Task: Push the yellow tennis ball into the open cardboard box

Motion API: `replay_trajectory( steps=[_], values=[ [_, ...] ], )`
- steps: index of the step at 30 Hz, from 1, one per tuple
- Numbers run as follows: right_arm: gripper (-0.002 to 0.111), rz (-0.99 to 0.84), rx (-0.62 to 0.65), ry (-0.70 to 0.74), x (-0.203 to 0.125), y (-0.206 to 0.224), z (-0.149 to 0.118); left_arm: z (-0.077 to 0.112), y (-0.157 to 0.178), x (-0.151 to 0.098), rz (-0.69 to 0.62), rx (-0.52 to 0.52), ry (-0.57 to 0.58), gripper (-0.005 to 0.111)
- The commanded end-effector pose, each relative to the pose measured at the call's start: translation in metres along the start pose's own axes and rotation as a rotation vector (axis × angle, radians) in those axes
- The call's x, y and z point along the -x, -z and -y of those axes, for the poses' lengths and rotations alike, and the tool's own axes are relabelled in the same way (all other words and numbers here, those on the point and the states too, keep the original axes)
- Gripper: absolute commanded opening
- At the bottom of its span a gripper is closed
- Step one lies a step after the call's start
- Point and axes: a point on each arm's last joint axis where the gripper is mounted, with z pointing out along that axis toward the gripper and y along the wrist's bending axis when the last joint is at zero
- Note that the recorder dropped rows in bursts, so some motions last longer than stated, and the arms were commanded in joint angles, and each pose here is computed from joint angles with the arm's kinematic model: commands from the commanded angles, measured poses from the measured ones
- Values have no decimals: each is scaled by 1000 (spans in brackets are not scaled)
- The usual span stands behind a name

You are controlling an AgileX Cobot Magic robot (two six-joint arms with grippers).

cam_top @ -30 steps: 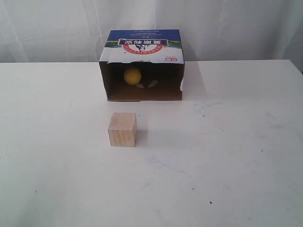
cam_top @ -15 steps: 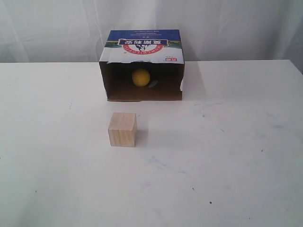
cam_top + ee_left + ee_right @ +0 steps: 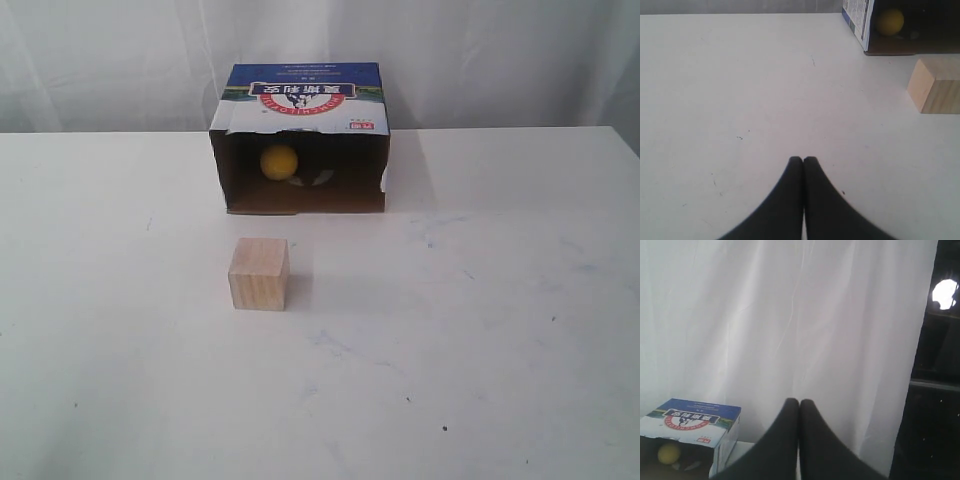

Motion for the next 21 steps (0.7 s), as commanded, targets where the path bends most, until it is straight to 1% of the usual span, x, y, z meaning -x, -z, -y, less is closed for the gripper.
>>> replay_trajectory(
  steps=[1, 5, 9, 12, 14, 16, 17, 21],
  values=[
    [0, 42, -2, 77, 2, 3, 0, 1, 0, 0, 4, -8, 14, 0],
    [0, 30, -47, 137, -2, 1, 4, 1, 0, 0, 4, -8, 14, 0],
    [0, 3, -90, 159, -11, -5, 7, 1, 0, 0, 4, -8, 14, 0],
    [0, -10, -100, 178, -21, -11, 6, 1, 0, 0, 4, -8, 14, 0],
    [0, 13, -123, 206, -33, -15, 5, 1, 0, 0, 4, -8, 14, 0],
    [0, 8, -134, 174, -49, -20, 4, 1, 0, 0, 4, -8, 14, 0],
    [0, -3, -148, 160, -58, -21, 4, 1, 0, 0, 4, -8, 14, 0],
    [0, -49, -182, 181, -92, -20, 5, 1, 0, 0, 4, -8, 14, 0]
  ],
)
